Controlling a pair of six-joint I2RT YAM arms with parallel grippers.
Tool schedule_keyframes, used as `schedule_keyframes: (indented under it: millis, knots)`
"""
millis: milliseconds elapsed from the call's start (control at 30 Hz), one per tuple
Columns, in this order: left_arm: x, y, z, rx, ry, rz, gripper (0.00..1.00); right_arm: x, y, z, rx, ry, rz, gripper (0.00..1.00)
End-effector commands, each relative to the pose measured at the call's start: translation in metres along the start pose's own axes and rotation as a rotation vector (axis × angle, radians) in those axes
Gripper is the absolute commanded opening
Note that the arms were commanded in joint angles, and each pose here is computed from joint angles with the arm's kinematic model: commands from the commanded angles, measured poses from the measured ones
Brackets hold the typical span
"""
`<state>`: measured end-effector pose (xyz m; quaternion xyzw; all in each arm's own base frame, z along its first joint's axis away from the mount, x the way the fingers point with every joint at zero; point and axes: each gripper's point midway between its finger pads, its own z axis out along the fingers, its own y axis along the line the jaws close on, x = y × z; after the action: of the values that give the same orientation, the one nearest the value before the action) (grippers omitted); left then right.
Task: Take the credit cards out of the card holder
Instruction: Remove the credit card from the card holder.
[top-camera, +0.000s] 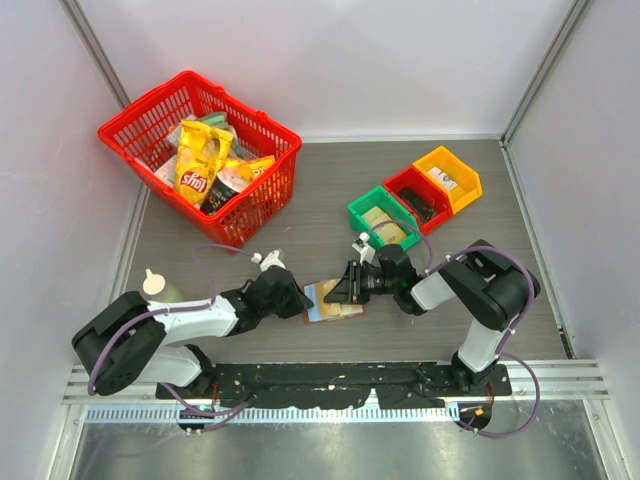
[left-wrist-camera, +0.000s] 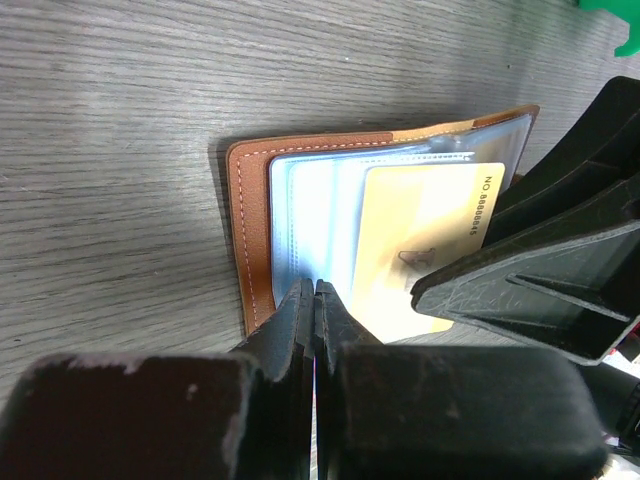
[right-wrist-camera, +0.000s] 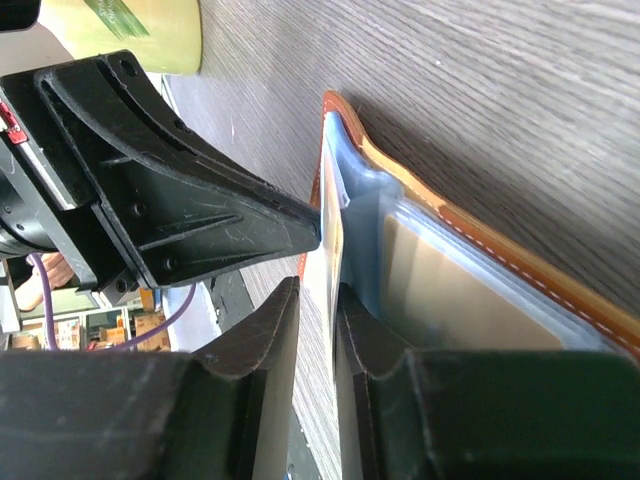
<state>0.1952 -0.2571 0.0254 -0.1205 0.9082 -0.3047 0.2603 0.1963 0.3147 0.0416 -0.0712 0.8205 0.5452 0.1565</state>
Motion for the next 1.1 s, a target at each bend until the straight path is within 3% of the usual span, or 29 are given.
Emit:
schedule_keyframes:
  millis: [0,333,533,700,867,1067]
  knots:
    - [0.02,0.043,0.0,-0.153,0.067,0.041,0.0,-0.006,0.01,-0.01,-0.052,-0.017,-0.059,0.25]
    - [0.016,0.038,-0.003,-0.133,0.053,0.048,0.0,-0.005,-0.005,-0.021,-0.036,-0.019,-0.036,0.22]
    - [0.011,0.029,-0.005,-0.104,0.04,0.06,0.0,-0.001,-0.017,-0.029,-0.007,-0.003,-0.034,0.16]
    - [-0.001,-0.014,-0.013,0.054,0.022,0.086,0.03,0.001,-0.018,-0.027,-0.012,0.01,-0.023,0.02]
    - [-0.019,-0.061,-0.023,0.204,-0.021,0.136,0.14,0.0,-0.016,-0.027,-0.018,0.012,-0.027,0.01]
    - [-0.011,-0.065,-0.004,0.188,0.045,0.183,0.07,-0.002,-0.015,-0.026,-0.014,0.013,-0.027,0.01]
